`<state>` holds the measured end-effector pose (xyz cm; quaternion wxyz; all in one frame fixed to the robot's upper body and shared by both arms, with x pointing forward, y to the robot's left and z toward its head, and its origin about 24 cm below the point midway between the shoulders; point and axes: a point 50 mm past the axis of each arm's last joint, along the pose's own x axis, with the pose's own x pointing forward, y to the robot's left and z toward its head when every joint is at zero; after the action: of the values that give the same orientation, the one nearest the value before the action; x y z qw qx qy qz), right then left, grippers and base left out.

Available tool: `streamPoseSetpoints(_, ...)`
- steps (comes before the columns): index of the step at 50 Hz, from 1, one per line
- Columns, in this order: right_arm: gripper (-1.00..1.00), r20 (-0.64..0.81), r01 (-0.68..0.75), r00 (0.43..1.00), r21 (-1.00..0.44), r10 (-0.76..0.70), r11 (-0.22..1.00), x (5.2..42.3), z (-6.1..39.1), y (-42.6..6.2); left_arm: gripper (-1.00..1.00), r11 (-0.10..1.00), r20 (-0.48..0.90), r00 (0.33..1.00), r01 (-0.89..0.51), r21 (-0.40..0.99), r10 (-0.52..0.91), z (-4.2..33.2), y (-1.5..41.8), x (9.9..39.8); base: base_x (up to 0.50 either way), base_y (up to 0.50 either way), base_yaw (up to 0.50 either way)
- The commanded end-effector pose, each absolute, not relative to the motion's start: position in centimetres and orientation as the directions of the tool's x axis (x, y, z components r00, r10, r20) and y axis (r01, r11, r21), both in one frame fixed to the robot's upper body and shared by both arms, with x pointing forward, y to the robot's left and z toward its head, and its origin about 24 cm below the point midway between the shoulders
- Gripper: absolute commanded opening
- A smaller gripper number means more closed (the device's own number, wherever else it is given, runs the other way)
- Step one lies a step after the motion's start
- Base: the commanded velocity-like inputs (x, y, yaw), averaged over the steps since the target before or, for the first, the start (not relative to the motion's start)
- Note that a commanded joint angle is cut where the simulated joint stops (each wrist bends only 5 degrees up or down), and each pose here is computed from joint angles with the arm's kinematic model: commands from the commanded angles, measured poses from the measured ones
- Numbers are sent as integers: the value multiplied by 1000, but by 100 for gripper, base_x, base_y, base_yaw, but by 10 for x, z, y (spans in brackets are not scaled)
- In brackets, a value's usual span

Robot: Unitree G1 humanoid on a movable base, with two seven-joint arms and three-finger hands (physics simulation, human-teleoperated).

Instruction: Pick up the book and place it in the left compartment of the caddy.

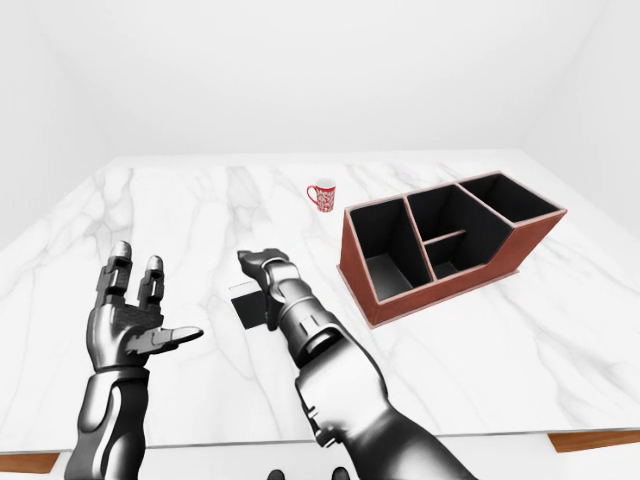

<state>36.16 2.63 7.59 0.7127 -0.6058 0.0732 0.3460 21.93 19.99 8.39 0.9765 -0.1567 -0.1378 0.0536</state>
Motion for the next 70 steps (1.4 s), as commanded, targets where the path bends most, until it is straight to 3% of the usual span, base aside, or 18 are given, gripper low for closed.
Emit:
streamPoseSetpoints(1, 100, -514, -572, 752, -820, 412, 21, 355, 71, 36, 100, 943, 256, 956, -54, -327, 143, 85, 200, 219, 0, 0, 0)
streamPoseSetpoints(9, 100, -502, -564, 756, -825, 420, 29, 352, 68, 41, 100, 943, 256, 956, -50, -329, 140, 84, 201, 219, 0, 0, 0)
streamPoseSetpoints(10, 71, -500, -563, 756, -826, 422, 31, 351, 68, 41, 100, 943, 256, 956, -50, -329, 141, 84, 201, 219, 0, 0, 0)
streamPoseSetpoints(11, -4, -485, -552, 766, -833, 422, 44, 352, 68, 41, 100, 943, 257, 956, -50, -330, 141, 84, 201, 218, 0, 0, 0)
streamPoseSetpoints(12, -100, -475, -544, 772, -837, 423, 53, 352, 70, 42, 100, 942, 257, 956, -50, -331, 141, 85, 202, 218, 0, 0, 0)
streamPoseSetpoints(43, -100, -423, -507, 801, -856, 424, 103, 354, 74, 42, 100, 944, 257, 956, -52, -325, 141, 84, 201, 218, 0, 0, 0)
streamPoseSetpoints(48, -100, -386, -489, 817, -858, 429, 158, 361, 87, 41, 100, 945, 256, 956, -52, -322, 140, 84, 201, 218, 0, 0, 0)
streamPoseSetpoints(56, -100, -264, -416, 860, -858, 437, 301, 376, 123, 37, 100, 947, 254, 957, -54, -318, 140, 84, 201, 219, 0, 0, 0)
streamPoseSetpoints(61, -100, -217, -384, 867, -864, 448, 325, 383, 143, 31, 100, 948, 253, 957, -55, -314, 140, 83, 201, 219, 0, 0, 0)
streamPoseSetpoints(65, -100, -59, -251, 913, -861, 404, 442, 391, 167, 21, 100, 949, 252, 958, -56, -311, 139, 83, 200, 219, 0, 0, 0)
streamPoseSetpoints(70, -100, 34, -174, 915, -866, 402, 469, 390, 180, 12, 100, 949, 249, 959, -56, -309, 138, 82, 200, 219, 0, 0, 0)
